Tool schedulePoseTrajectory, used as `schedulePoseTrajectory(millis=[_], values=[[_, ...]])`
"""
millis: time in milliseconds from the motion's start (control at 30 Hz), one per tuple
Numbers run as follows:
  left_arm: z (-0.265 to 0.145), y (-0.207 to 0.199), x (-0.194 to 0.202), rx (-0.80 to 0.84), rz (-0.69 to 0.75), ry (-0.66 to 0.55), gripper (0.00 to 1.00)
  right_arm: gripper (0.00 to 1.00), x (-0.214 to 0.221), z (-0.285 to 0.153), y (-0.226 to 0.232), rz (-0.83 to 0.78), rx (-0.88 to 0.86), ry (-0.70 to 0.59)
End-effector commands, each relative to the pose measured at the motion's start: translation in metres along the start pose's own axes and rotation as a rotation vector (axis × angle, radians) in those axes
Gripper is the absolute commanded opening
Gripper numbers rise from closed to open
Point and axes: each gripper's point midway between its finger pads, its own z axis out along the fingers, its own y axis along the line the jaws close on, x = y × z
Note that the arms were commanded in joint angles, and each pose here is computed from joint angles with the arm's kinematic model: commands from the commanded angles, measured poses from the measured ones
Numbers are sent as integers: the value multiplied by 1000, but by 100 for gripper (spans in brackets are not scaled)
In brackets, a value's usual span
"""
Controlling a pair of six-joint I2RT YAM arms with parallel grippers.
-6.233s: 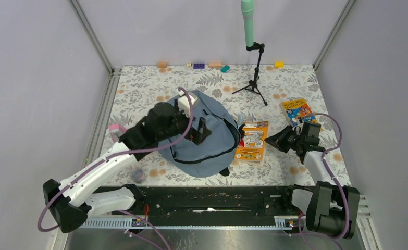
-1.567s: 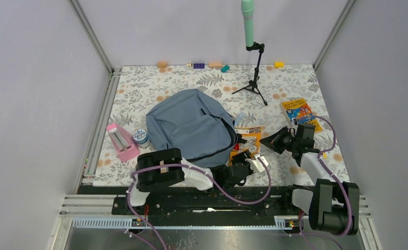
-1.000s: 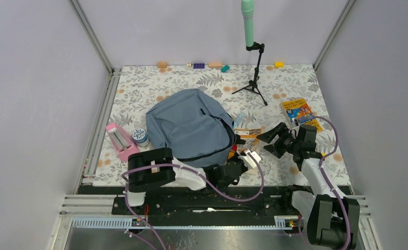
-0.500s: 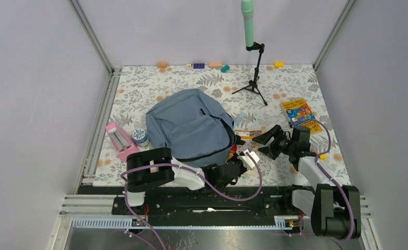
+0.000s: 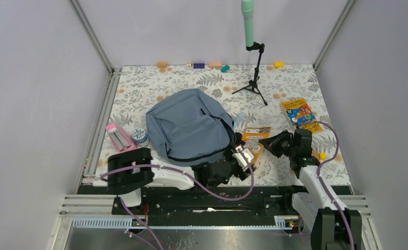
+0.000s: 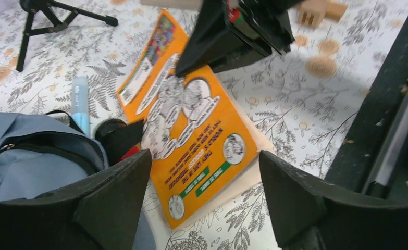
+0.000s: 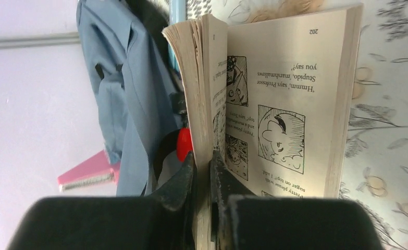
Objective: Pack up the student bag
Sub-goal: Pick up the book from the center of the board.
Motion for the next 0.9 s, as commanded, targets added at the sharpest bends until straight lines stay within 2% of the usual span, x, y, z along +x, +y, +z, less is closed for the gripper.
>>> schedulePoseTrajectory(millis=[0,133,200,333,400,533,700,867], values=[[-21,6,-46,21,-141,-120,85,0,-24,-17,-2,-47,98,-148],[-33,2,-52,58,-224,-78,93,0,-32,-33,0,-137,144,-194],[-37,3,-48,54,-280,-1,97,0,-36,-41,5,-176,150,-214],[-38,9,-56,81,-483,88,99,0,-39,-59,25,-256,113,-249],[-43,15,-65,121,-622,75,99,0,-38,-68,42,-293,54,-253],[-61,37,-86,212,-839,-29,99,0,-35,-88,78,-365,-68,-264],[-82,44,-97,304,-915,-51,99,0,-20,-119,136,-458,-288,-248],[-103,47,-118,367,-944,-111,99,0,0,-152,188,-468,-536,-204]])
